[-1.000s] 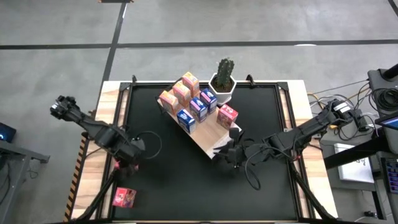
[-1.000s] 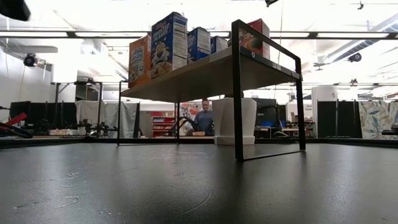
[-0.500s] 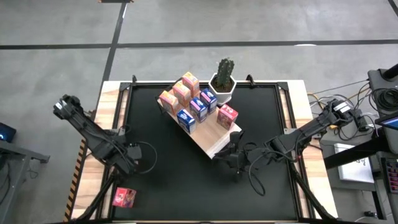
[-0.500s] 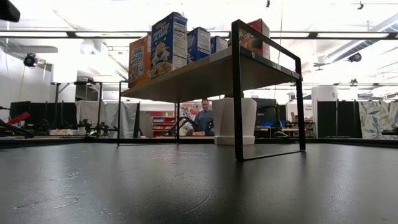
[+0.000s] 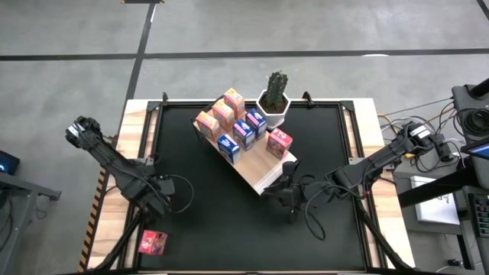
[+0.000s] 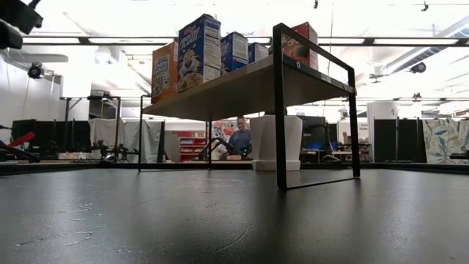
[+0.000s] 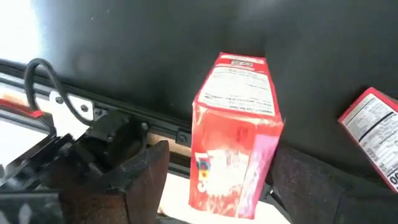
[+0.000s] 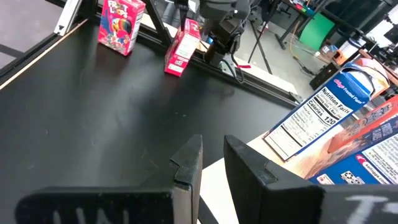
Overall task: Stack cereal on shelf
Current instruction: Put the top red cereal box on the shelf aligned with the other red cereal box
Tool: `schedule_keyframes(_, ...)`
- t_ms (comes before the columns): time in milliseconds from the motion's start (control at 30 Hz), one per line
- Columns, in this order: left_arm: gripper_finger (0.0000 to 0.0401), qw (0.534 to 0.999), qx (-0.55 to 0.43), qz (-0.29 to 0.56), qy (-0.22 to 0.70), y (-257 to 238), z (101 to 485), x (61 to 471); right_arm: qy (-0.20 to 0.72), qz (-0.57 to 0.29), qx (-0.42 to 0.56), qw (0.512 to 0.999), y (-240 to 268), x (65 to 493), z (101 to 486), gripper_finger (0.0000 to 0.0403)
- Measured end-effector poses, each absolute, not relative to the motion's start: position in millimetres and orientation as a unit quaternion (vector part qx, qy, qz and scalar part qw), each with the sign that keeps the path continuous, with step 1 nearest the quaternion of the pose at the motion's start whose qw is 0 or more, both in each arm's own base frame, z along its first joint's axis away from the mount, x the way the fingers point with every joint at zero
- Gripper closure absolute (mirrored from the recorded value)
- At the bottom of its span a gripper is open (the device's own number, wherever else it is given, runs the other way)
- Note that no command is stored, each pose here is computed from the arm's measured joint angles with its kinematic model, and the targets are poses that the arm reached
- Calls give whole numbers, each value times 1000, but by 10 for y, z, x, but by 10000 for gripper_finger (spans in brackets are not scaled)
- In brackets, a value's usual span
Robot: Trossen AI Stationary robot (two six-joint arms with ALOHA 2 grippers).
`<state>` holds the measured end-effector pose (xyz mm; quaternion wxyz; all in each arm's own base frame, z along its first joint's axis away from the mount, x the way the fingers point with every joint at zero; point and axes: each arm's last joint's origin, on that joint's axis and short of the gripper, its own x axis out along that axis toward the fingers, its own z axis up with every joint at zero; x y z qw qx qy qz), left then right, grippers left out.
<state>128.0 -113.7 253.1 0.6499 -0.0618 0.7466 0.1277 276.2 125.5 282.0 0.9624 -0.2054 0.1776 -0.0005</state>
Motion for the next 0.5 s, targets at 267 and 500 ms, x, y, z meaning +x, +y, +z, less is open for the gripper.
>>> schedule_keyframes(267, 198, 663, -65, 111, 738, -1166, 2490, 1316, 178, -1, -205, 962, 1255, 2762, 2820, 346)
schedule_keyframes(500, 255, 662, -68, 108, 739, -1185, 2476, 1333, 178, -1, -203, 963, 1256, 2762, 2820, 346)
